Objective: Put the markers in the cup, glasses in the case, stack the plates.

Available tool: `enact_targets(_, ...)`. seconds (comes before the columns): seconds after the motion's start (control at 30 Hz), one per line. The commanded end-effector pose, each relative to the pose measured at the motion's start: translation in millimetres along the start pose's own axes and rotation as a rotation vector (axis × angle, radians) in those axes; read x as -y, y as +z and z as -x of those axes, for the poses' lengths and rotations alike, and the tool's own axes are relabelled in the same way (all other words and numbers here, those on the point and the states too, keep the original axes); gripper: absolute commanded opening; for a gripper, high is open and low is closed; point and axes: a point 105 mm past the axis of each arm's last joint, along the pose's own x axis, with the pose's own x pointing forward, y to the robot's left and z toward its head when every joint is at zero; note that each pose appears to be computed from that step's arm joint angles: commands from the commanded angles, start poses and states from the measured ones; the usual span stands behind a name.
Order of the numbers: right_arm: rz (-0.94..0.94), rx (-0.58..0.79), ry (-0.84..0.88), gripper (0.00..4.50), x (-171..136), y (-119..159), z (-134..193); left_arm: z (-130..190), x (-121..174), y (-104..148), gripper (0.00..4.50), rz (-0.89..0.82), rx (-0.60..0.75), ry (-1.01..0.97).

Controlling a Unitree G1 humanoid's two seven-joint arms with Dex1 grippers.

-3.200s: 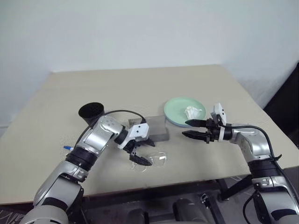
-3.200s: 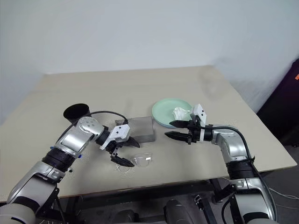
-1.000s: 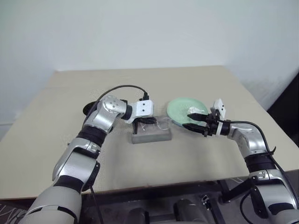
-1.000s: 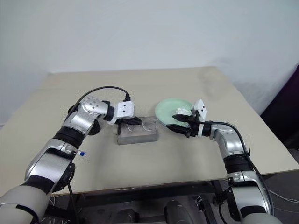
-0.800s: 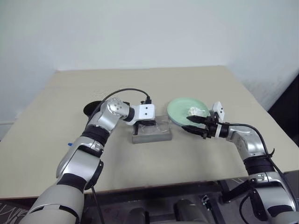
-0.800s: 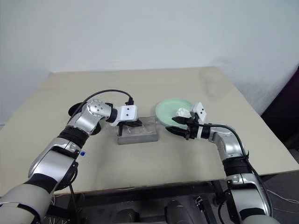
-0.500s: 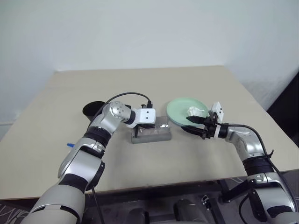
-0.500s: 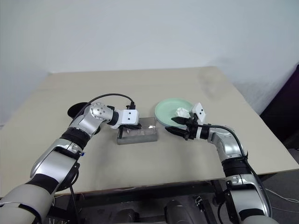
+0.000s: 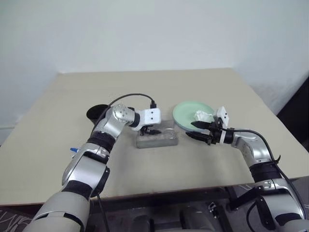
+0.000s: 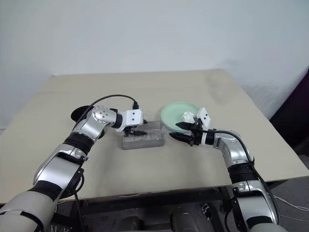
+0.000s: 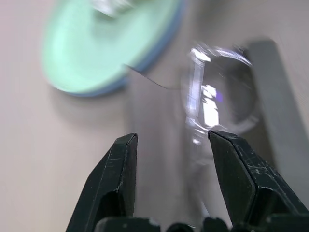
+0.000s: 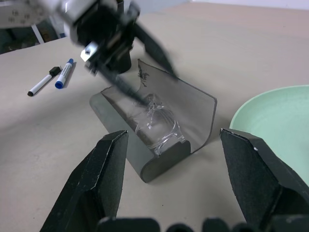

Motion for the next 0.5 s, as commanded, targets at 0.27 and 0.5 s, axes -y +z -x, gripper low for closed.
enact_targets(0.27, 0.049, 0.038, 0.007, 3.29, 0, 15, -1, 11, -30, 13, 2.41, -0.032, 0.019, 0.131)
enact_targets(0.5, 0.05, 0.038, 0.005, 3.29, -1, 15, -3, -3, -1, 26, 2.41, -0.09, 0.083, -0.021)
